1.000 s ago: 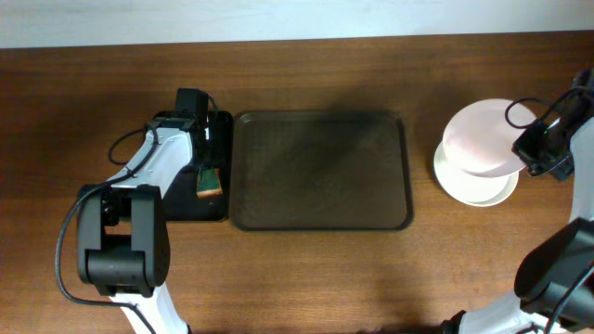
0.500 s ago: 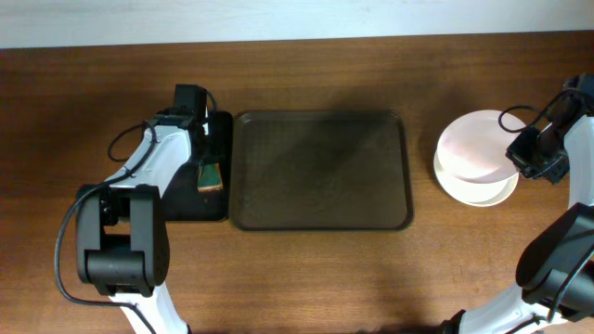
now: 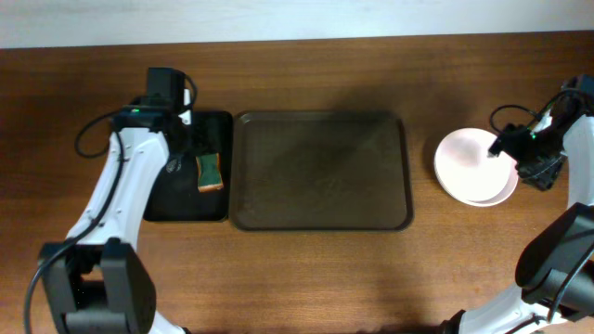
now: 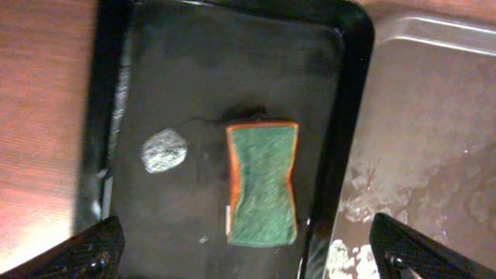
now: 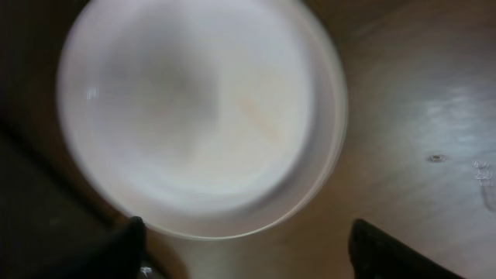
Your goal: Clean dirty plates on tray and stack at the side
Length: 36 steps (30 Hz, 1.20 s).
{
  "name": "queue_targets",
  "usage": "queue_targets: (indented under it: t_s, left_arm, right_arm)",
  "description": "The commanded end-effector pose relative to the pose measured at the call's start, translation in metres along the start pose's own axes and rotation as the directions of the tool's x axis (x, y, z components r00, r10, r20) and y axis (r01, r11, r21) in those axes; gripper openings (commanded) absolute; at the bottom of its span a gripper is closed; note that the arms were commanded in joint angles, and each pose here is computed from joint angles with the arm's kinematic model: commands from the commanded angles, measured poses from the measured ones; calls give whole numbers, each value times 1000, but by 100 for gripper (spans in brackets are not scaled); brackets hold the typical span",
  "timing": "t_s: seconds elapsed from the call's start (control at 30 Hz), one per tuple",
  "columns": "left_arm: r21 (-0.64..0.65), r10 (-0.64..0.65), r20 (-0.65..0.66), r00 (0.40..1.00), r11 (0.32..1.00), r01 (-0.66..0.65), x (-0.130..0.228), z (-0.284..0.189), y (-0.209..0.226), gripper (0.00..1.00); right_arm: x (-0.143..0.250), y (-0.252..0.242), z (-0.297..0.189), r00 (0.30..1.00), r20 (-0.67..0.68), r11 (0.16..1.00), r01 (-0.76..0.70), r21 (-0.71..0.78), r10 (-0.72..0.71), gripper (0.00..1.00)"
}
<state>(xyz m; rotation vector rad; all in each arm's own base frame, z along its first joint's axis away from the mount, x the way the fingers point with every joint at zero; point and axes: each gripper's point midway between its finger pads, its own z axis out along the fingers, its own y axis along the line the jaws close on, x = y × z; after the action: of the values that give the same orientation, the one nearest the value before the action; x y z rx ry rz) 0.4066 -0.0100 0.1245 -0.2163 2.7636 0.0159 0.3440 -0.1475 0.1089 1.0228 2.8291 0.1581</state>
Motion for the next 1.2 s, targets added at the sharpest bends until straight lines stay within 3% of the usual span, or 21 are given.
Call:
queue_targets:
  t_s: [0.0, 0.33, 0.6, 0.73, 0.9, 1.0, 1.17]
  left_arm:
    - [-24, -79, -26, 997, 997, 78, 6, -15, 22, 100]
    - [-113, -201, -287, 937, 978, 175, 70, -26, 60, 100]
    - [-109, -198, -281, 939, 979, 174, 90, -39, 61, 100]
    - [-77, -174, -184, 967, 984, 163, 100, -49, 57, 100]
    - [-6, -99, 29, 995, 995, 99, 105, -73, 45, 100]
    - [49, -65, 207, 976, 997, 56, 110, -102, 34, 100]
    - [97, -72, 389, 919, 995, 37, 122, -144, 34, 99]
  right_arm:
    - [22, 49, 6, 983, -44, 980, 175, -98, -180, 99]
    - [84, 127, -19, 874, -14, 874, 484, -52, -485, 99]
    - [104, 125, -73, 855, 103, 854, 516, -66, -509, 99]
    - [112, 116, -94, 835, 224, 847, 527, -65, -502, 99]
    - [139, 102, -106, 792, 353, 827, 557, -80, -499, 99]
    - [152, 87, -118, 758, 444, 826, 560, -67, -477, 99]
    - [166, 69, -146, 705, 555, 830, 556, -47, -441, 99]
